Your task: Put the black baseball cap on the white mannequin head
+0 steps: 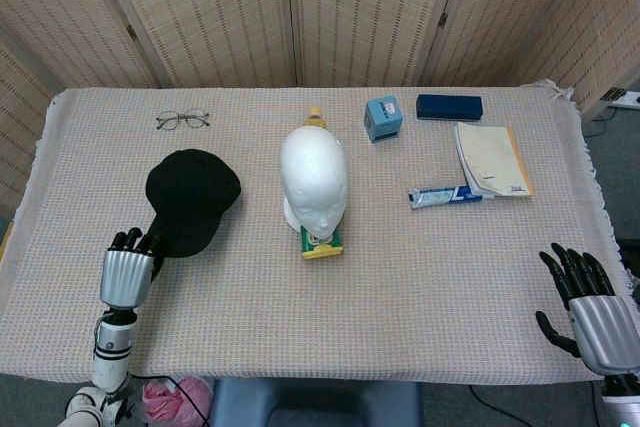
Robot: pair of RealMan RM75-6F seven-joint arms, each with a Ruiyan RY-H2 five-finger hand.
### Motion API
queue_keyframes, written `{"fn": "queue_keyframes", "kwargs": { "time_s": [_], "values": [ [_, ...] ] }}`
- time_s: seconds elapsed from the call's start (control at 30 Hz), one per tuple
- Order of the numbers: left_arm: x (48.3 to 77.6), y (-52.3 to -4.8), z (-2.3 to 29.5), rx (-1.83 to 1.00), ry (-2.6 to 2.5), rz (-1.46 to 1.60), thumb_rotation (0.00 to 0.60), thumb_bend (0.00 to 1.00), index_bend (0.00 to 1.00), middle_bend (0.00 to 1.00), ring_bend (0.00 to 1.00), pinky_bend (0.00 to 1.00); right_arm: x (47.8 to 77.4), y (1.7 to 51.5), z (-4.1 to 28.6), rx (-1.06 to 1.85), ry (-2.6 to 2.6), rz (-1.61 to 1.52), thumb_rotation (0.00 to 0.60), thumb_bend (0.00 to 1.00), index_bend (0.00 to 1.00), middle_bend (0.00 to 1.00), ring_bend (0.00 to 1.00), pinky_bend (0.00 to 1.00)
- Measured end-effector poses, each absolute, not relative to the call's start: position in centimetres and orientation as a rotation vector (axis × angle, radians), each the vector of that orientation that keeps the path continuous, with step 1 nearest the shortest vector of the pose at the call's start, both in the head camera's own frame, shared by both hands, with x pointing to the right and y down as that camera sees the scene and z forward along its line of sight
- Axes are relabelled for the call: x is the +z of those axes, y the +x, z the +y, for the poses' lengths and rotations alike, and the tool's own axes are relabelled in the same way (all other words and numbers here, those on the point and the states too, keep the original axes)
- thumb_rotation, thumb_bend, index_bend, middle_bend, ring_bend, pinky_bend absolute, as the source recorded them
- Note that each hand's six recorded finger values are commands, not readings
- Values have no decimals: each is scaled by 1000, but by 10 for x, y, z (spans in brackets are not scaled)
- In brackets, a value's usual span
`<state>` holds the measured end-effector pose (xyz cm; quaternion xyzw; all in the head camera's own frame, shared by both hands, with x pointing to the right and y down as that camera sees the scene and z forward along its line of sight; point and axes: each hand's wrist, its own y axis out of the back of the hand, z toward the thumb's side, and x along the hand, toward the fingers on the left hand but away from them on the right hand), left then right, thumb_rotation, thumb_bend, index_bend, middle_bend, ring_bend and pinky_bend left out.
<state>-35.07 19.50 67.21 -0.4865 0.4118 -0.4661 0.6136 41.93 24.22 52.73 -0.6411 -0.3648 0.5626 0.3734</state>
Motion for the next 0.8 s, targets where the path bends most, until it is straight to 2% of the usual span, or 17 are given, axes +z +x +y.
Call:
{"fn": "queue_keyframes", "kwargs": {
  "time_s": [0.6, 0.8],
  "values": [
    [619, -363, 158, -1002, -949, 978, 600, 469, 650, 765, 509, 618, 523, 418, 246, 1420, -1650, -939, 600, 294, 0, 0, 0, 0],
    [591, -370, 139, -1010, -895, 1052, 600, 469, 649, 765, 509, 618, 525, 417, 246, 1426, -1651, -933, 600, 294, 0, 0, 0, 0]
  ]
}}
